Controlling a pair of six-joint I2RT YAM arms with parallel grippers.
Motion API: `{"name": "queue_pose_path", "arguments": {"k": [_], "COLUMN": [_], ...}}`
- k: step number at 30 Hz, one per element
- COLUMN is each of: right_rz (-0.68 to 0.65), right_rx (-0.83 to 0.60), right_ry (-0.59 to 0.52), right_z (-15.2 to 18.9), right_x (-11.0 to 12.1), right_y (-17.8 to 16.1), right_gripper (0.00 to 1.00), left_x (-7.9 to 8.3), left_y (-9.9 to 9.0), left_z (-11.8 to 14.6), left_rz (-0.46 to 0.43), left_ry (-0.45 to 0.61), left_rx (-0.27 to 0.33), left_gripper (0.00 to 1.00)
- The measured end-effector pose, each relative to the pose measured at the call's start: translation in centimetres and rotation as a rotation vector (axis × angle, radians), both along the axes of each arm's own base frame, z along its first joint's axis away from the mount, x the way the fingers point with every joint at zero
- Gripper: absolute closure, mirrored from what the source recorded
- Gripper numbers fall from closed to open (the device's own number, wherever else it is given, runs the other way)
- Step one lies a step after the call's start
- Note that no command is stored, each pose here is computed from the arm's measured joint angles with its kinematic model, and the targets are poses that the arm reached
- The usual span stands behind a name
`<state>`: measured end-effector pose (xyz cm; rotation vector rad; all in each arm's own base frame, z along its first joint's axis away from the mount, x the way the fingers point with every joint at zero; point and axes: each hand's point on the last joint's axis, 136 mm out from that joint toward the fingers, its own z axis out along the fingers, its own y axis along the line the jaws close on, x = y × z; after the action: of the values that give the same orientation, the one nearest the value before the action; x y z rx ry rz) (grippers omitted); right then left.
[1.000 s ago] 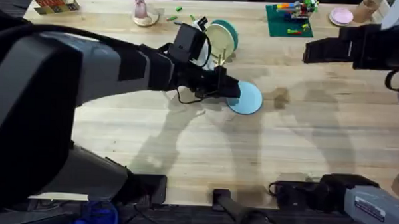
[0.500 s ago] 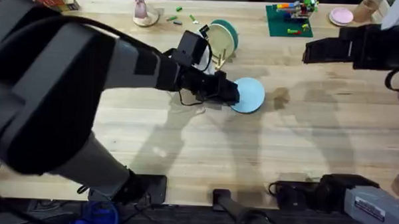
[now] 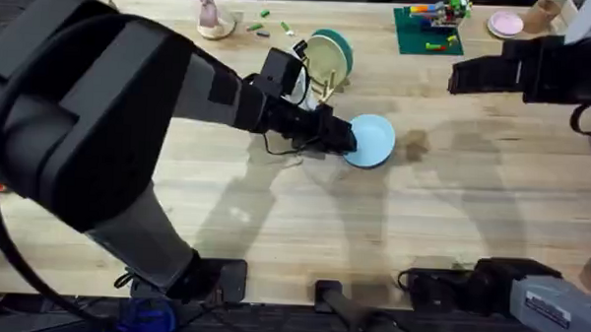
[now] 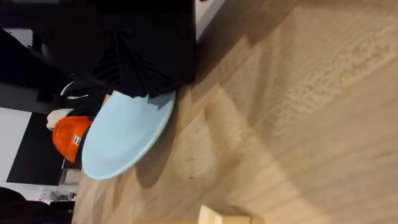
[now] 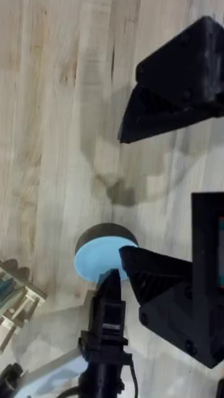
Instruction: Pick up the plates from the table one by one and place each into a slot on the dish rack.
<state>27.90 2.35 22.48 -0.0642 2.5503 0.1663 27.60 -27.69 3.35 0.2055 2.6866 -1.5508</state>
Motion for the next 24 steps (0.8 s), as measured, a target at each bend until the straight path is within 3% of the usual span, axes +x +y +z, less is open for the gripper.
{"name": "queue_pose_path", "arguments": {"k": [11,24], "right_rz": [0.029,0.157], "right_rx": [0.05,0.244], "right_ry": [0.045,0.292], "right_z": [-0.9,-7.3], "right_x": [0.1,2.1], "right_y": [0.9,3.7], "right_gripper": [0.007,0.02], "left_x": [0.0,0.0], "left_y": [0.0,0.0], "left_z": [0.0,0.0], "left_rz": [0.0,0.0], "left_ry": [0.0,-0.001], "left_rx": [0.0,-0.001], "left_gripper": [0.958,0.959]}}
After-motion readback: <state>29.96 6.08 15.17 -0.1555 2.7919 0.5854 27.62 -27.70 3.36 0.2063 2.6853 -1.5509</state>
